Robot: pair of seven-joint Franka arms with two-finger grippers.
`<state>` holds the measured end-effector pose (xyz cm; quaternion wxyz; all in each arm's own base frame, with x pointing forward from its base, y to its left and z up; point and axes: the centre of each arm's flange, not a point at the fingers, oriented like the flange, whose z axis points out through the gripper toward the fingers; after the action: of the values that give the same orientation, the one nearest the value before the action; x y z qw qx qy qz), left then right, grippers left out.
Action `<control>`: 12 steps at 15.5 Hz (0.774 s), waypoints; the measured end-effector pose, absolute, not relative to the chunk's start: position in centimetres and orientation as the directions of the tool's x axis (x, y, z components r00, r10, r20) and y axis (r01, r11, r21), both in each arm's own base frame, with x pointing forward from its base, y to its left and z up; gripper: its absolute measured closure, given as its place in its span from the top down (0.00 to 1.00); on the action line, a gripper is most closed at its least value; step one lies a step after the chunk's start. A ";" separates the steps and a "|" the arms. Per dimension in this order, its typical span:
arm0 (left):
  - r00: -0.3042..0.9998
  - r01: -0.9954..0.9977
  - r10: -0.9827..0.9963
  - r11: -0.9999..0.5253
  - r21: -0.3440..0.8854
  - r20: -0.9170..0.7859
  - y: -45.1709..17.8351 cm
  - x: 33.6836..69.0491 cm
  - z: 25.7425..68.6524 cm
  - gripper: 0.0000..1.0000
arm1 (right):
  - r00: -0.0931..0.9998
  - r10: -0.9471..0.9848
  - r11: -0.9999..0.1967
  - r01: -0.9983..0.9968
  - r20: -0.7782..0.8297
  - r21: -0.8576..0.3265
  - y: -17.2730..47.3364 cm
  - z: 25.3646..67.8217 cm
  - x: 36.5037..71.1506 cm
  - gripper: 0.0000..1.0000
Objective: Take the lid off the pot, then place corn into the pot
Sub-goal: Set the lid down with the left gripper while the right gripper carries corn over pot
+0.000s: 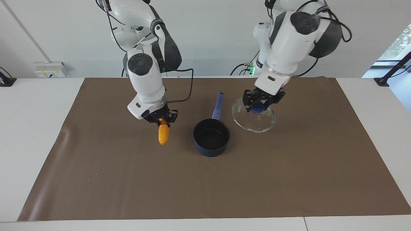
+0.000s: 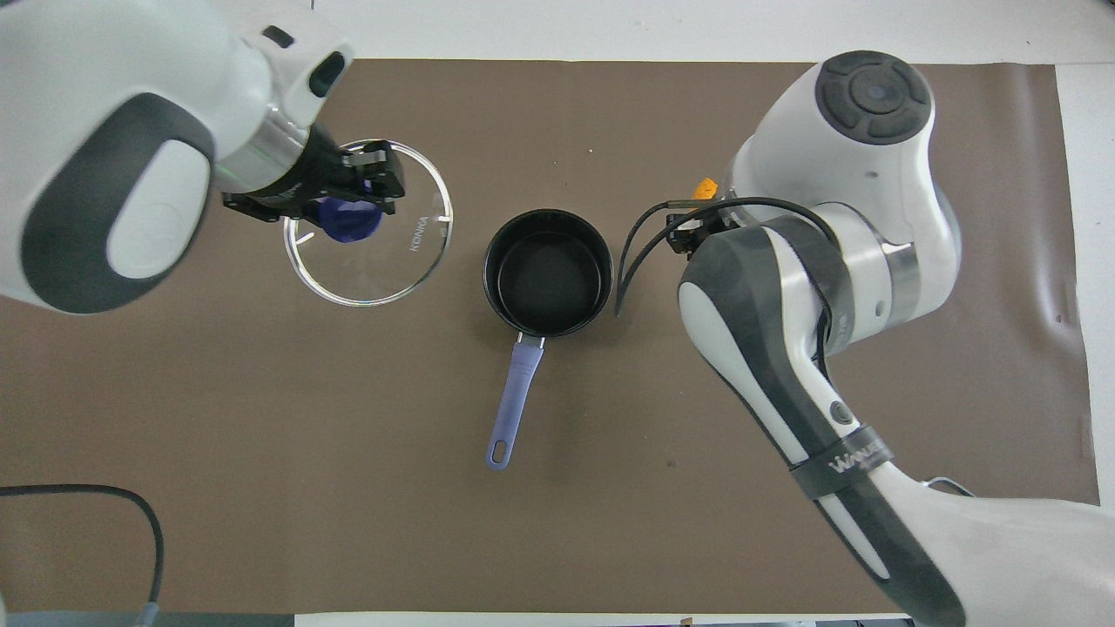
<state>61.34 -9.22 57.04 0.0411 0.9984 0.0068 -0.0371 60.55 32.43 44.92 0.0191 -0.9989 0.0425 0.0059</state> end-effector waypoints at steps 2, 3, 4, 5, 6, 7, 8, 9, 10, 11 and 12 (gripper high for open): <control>0.997 -0.005 -0.010 -0.998 0.067 -0.074 -1.6 61.4 52.8 0.67 | 0.994 -0.106 -0.993 -0.106 0.006 -0.048 36.5 42.6 60.8 0.37; 0.997 -0.003 -0.008 -0.998 0.062 -0.072 1.0 61.0 50.4 0.67 | 0.994 -0.111 -0.992 -0.110 0.016 -0.054 37.6 41.6 60.9 0.37; 0.998 0.001 -0.003 -0.998 0.059 -0.067 3.2 60.5 47.9 0.67 | 0.993 -0.114 -0.992 -0.113 0.014 -0.053 38.3 40.5 60.8 0.37; 0.998 0.003 0.000 -0.998 0.058 -0.063 4.9 59.8 45.5 0.67 | 0.993 -0.121 -0.992 -0.120 0.008 -0.048 38.8 39.6 60.5 0.37; 0.998 0.002 -0.002 -0.998 0.058 -0.060 6.1 59.3 43.6 0.67 | 0.992 -0.127 -0.991 -0.127 0.004 -0.045 39.4 38.8 60.2 0.37; 0.998 -0.006 -0.010 -0.998 0.058 -0.057 6.9 58.9 42.0 0.67 | 0.991 -0.131 -0.990 -0.131 0.004 -0.045 39.7 38.3 59.8 0.37; 0.999 -0.019 -0.022 -0.998 0.057 -0.050 7.1 58.6 40.9 0.67 | 0.991 -0.135 -0.990 -0.134 0.006 -0.047 39.9 37.8 59.7 0.37; 0.998 -0.029 -0.032 -0.998 0.056 -0.045 7.2 58.3 39.9 0.67 | 0.991 -0.137 -0.990 -0.137 0.007 -0.047 39.9 37.4 59.6 0.37; 0.998 -0.035 -0.037 -0.998 0.056 -0.043 7.0 58.1 39.2 0.67 | 0.991 -0.137 -0.990 -0.137 0.005 -0.046 39.9 37.1 59.4 0.37; 0.998 -0.038 -0.040 -0.998 0.056 -0.041 6.9 57.9 38.5 0.67 | 0.991 -0.137 -0.989 -0.137 0.002 -0.046 39.8 37.1 59.3 0.37; 0.998 -0.040 -0.042 -0.998 0.055 -0.038 6.8 57.7 38.0 0.67 | 0.990 -0.138 -0.989 -0.138 0.001 -0.047 39.8 37.1 59.2 0.37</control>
<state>57.70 6.76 37.99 0.0270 0.9992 -0.0205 -0.0197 59.24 39.79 37.13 0.0234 -0.9973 0.0694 -0.0019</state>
